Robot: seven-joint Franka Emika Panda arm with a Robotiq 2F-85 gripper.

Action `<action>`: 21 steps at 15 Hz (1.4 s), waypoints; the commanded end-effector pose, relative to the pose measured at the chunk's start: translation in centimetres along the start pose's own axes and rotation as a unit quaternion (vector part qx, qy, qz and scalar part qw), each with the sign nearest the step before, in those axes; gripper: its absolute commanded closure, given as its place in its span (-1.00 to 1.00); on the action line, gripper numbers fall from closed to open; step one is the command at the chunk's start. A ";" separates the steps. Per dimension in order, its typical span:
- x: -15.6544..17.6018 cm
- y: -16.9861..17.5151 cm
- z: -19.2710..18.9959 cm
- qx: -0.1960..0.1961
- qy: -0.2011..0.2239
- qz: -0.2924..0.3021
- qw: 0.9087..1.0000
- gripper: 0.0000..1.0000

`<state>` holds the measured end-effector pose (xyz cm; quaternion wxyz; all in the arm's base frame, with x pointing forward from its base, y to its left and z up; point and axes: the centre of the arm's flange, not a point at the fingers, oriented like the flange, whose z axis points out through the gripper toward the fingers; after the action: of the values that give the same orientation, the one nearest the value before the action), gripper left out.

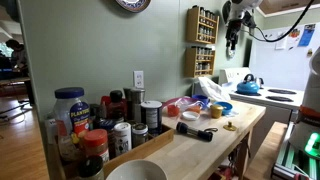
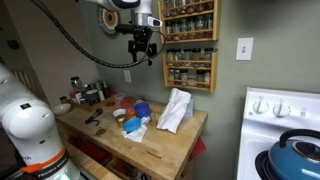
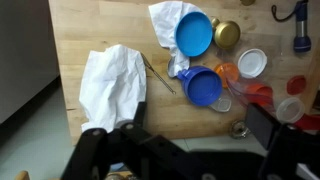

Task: Place the flashlight upright on the table

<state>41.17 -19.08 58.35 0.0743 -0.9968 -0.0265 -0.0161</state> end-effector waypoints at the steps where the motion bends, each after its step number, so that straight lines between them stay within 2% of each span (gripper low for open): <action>1: 0.0 0.0 0.0 0.000 0.000 0.000 1.000 -1.00; 11: 0.0 0.0 0.0 0.000 0.000 0.000 1.000 -1.00; 12: 0.4 -1.2 0.4 0.005 -0.001 -0.017 1.000 -1.00; 15: 2.1 -8.3 2.6 0.004 -0.025 -0.071 0.997 -1.00; 17: 3.0 -13.8 4.4 0.000 -0.048 -0.124 0.991 -1.00; 21: 2.9 -25.0 9.9 -0.012 -0.107 -0.222 0.969 -1.00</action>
<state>44.06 0.49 55.21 0.0543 -0.9765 -0.2050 0.0391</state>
